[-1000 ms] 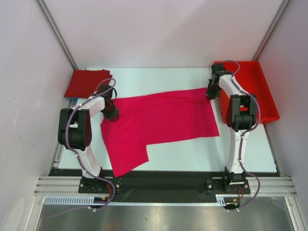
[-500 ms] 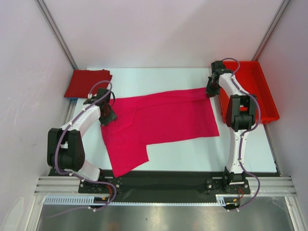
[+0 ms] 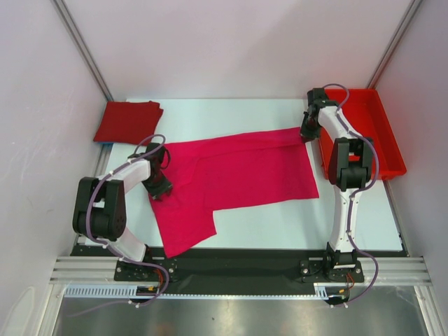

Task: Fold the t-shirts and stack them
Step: Fold the tshirt

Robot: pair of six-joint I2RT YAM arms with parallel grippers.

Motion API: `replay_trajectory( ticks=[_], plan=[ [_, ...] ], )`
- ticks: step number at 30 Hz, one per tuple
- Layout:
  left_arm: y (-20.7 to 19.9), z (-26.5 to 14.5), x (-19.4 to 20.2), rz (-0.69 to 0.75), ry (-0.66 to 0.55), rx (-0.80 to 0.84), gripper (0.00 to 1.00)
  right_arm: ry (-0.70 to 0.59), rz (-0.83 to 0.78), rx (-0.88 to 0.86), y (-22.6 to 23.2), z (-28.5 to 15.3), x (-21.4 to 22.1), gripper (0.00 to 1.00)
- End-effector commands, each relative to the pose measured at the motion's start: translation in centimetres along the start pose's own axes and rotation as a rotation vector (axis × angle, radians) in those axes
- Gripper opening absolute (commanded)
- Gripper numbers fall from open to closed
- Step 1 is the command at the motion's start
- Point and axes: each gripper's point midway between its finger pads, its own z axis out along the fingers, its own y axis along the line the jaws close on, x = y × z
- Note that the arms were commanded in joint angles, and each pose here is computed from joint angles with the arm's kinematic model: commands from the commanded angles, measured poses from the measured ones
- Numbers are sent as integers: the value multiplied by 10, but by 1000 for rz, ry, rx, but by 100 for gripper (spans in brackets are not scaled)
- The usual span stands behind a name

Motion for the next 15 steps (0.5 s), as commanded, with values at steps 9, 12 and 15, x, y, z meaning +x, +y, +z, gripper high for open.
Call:
replay_trajectory(
  ticks=[9,12,15],
  plan=[
    [5,4,0,-40,14,-3,41,-25,-27,63,-15,12,-4,15],
    [-1,-8,-7,-11,-13,42,41,3,-27,74,-14,15,-1,36],
    [-3,-29,-18,11,-80,82,42,-39,-52,64,-2,-9,-8,48]
  ],
)
